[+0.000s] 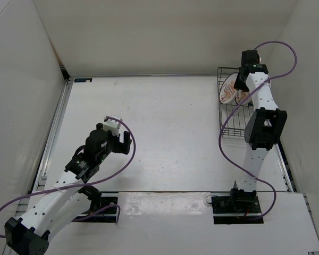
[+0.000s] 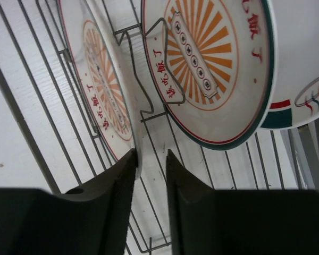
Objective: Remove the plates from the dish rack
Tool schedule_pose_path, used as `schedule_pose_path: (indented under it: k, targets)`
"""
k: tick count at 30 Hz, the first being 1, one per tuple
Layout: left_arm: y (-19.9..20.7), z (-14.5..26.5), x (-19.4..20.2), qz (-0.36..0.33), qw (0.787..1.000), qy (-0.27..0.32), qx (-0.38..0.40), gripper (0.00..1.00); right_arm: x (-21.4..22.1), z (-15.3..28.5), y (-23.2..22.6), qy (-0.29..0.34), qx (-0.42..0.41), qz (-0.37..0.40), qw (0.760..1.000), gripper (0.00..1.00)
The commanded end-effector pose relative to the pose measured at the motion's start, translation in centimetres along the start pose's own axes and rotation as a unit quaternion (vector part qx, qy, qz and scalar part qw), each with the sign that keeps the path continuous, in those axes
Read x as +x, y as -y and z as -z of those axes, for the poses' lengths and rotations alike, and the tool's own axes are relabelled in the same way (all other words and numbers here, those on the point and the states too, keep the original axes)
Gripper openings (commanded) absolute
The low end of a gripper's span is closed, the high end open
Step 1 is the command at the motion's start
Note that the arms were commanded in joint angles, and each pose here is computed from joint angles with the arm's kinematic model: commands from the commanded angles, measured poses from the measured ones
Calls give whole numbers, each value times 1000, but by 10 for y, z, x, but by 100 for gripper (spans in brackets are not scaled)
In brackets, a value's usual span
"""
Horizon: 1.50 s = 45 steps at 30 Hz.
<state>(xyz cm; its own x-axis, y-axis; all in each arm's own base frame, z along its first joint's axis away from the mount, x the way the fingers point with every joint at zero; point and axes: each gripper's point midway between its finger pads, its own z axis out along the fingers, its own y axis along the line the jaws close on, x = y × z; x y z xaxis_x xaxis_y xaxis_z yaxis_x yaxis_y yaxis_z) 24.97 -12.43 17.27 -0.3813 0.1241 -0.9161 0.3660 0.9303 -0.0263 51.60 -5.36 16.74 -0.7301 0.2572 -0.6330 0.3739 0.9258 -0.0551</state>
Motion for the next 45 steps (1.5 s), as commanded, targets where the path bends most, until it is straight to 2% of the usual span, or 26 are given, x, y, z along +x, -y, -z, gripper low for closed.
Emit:
schedule_pose_path:
  k: [1,3,6,9,11,12,18,22,26,27,28,29,30,31,32,34,35,38,39,41,42,45]
  targets:
    - [0,3,-14,-4,1000,16,0,100,5,-10,-3,-10,-13,22,1000,30]
    - [0,3,-13,-8,1000,13,-1,100,5,-10,-5,-9,-23,37,999,23]
    - [-2,3,-14,-12,1000,14,-6,100,1,-11,-10,0,-38,48,998,21]
    - [-3,3,-14,-13,1000,12,-8,100,-4,-11,-11,10,-41,57,997,12]
    - [-3,3,-13,-13,1000,9,-9,100,-8,-9,-9,18,-36,60,997,1]
    - [-3,3,-13,-15,1000,9,-9,100,-9,-9,-7,19,-33,62,997,0]
    - [-5,3,-12,-18,1000,7,-13,100,-35,27,-9,62,-51,76,994,0]
    - [-3,1,-11,-20,1000,3,-7,100,-68,71,-4,118,-47,38,991,0]
    - [-3,2,-12,-20,1000,5,-7,100,-75,109,-10,141,-58,-10,988,0]
    - [-3,2,-12,-22,1000,6,-7,100,-77,136,-2,166,-60,-30,984,0]
    - [-3,2,-12,-22,1000,4,-7,100,-78,153,-27,190,-84,-36,977,0]
    - [-4,2,-11,-22,1000,3,-9,100,-39,124,-26,151,-60,-26,986,0]
    - [-4,2,-10,-22,1000,2,-9,100,-49,172,-17,201,-79,-51,975,0]
    - [-5,2,-11,-22,1000,3,-11,100,-53,185,-30,230,-101,-66,966,0]
    - [-4,2,-10,-22,1000,0,-11,100,-26,181,-30,210,-110,-60,970,0]
    - [-5,1,-8,-21,1000,-1,-13,100,-14,211,-41,216,-166,-72,960,0]
    - [-6,1,-9,-22,1000,-1,-14,100,20,197,-56,173,-194,-51,964,0]
    - [-6,1,-9,-21,1000,-2,-16,100,63,208,-79,138,-268,-41,953,0]
    - [-6,0,-7,-22,1000,-4,-14,100,95,197,-90,92,-293,-37,951,0]
    - [-5,-1,-7,-22,1000,-7,-13,100,113,205,-104,67,-331,-32,941,0]
    - [-4,-1,-6,-22,1000,-10,-11,100,141,203,-118,17,-360,-32,932,0]
    - [-4,-2,-5,-23,1000,-16,-12,100,174,199,-144,-51,-392,-24,918,0]
